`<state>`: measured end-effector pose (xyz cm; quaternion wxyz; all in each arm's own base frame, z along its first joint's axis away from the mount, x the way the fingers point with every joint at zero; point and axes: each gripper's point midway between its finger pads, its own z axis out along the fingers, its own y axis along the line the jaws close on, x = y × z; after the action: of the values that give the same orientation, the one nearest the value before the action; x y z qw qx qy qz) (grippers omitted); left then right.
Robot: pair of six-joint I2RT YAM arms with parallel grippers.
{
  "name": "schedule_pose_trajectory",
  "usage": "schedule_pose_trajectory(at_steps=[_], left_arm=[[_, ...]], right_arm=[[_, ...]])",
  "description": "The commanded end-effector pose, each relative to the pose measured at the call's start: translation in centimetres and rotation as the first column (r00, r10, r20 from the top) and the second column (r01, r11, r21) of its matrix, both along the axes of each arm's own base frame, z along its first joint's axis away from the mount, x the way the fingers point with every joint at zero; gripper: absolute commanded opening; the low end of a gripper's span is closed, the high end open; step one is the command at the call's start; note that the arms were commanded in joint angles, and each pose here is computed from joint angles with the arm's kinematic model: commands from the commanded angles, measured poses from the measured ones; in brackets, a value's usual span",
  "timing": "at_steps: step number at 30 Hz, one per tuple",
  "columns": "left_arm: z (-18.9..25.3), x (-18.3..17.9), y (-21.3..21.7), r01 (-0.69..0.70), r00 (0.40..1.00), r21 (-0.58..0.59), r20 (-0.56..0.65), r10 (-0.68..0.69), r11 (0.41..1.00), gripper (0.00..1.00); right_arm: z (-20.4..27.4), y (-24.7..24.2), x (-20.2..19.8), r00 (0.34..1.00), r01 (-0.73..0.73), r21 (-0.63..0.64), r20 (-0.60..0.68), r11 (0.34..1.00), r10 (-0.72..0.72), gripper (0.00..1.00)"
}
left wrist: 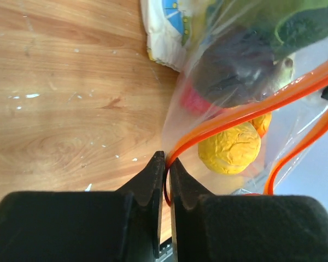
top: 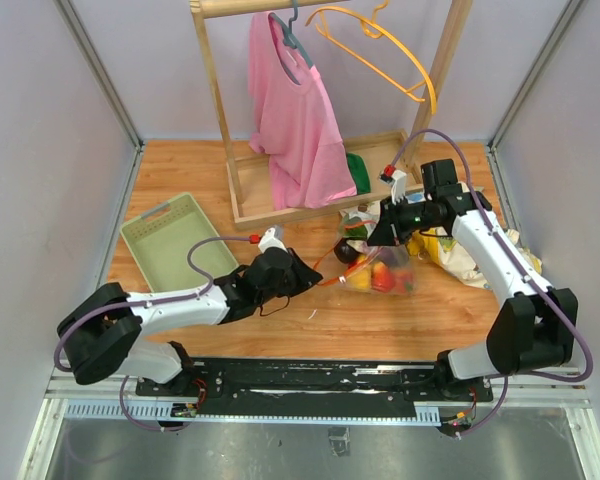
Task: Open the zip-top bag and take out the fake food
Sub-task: Open the zipper of the food storage bag at the center of the board.
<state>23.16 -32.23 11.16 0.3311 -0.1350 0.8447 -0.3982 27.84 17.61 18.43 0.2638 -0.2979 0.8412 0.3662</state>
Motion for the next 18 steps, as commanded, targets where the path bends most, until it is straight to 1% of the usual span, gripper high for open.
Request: schedule_pose_trajectory(at_steps=[1, 4, 5, 6, 8, 9, 12, 14, 16, 18], left_arm=[[-0.9, 0.0, 2.8, -0.13, 0.991, 0.055, -0.036, 0.132, 0.99, 0.18], [-0.3, 0.0, 3.9, -0.17, 0.985, 0.039, -0.017, 0.171, 0.985, 0.32], [0.3, 0.1, 4.2, -0.176, 0.984, 0.032, 0.003, 0.176, 0.984, 0.37], [1.4, 0.2, 4.5, -0.179, 0.983, 0.009, 0.035, 0.179, 0.984, 0.39], [2.9, 0.1, 5.1, -0.174, 0.98, -0.01, 0.091, 0.175, 0.985, 0.48], [3.3, 0.0, 5.5, -0.178, 0.978, -0.015, 0.108, 0.178, 0.984, 0.5], [5.6, -0.3, 6.4, -0.16, 0.965, -0.071, 0.196, 0.171, 0.985, 0.51], [7.9, -0.8, 6.3, -0.109, 0.95, -0.141, 0.277, 0.145, 0.984, 0.51], [10.3, -1.6, 5.7, -0.021, 0.926, -0.206, 0.364, 0.097, 0.978, 0.51], [12.1, -2.2, 5.0, 0.043, 0.908, -0.232, 0.414, 0.058, 0.972, 0.5]], right_arm=[[1.1, 1.2, -1.0, 0.997, -0.056, 0.078, 0.051, 0.995, 0.052, 0.01], [1.0, 1.5, -1.5, 0.997, -0.064, 0.097, 0.052, 0.993, 0.059, 0.01], [0.9, 1.5, -1.7, 0.997, -0.068, 0.101, 0.055, 0.993, 0.062, 0.01], [0.8, 1.6, -1.8, 0.996, -0.071, 0.105, 0.055, 0.992, 0.066, 0.01], [0.7, 1.9, -2.1, 0.995, -0.084, 0.112, 0.054, 0.99, 0.078, 0.01], [0.6, 1.9, -2.2, 0.995, -0.089, 0.113, 0.054, 0.99, 0.083, 0.01], [0.6, 2.2, -2.4, 0.993, -0.107, 0.118, 0.057, 0.987, 0.101, 0.01], [0.6, 2.3, -2.5, 0.992, -0.115, 0.122, 0.058, 0.986, 0.109, 0.01], [0.5, 2.3, -2.6, 0.992, -0.121, 0.123, 0.056, 0.985, 0.115, 0.01], [0.4, 2.4, -2.8, 0.991, -0.128, 0.125, 0.053, 0.984, 0.122, 0.01]])
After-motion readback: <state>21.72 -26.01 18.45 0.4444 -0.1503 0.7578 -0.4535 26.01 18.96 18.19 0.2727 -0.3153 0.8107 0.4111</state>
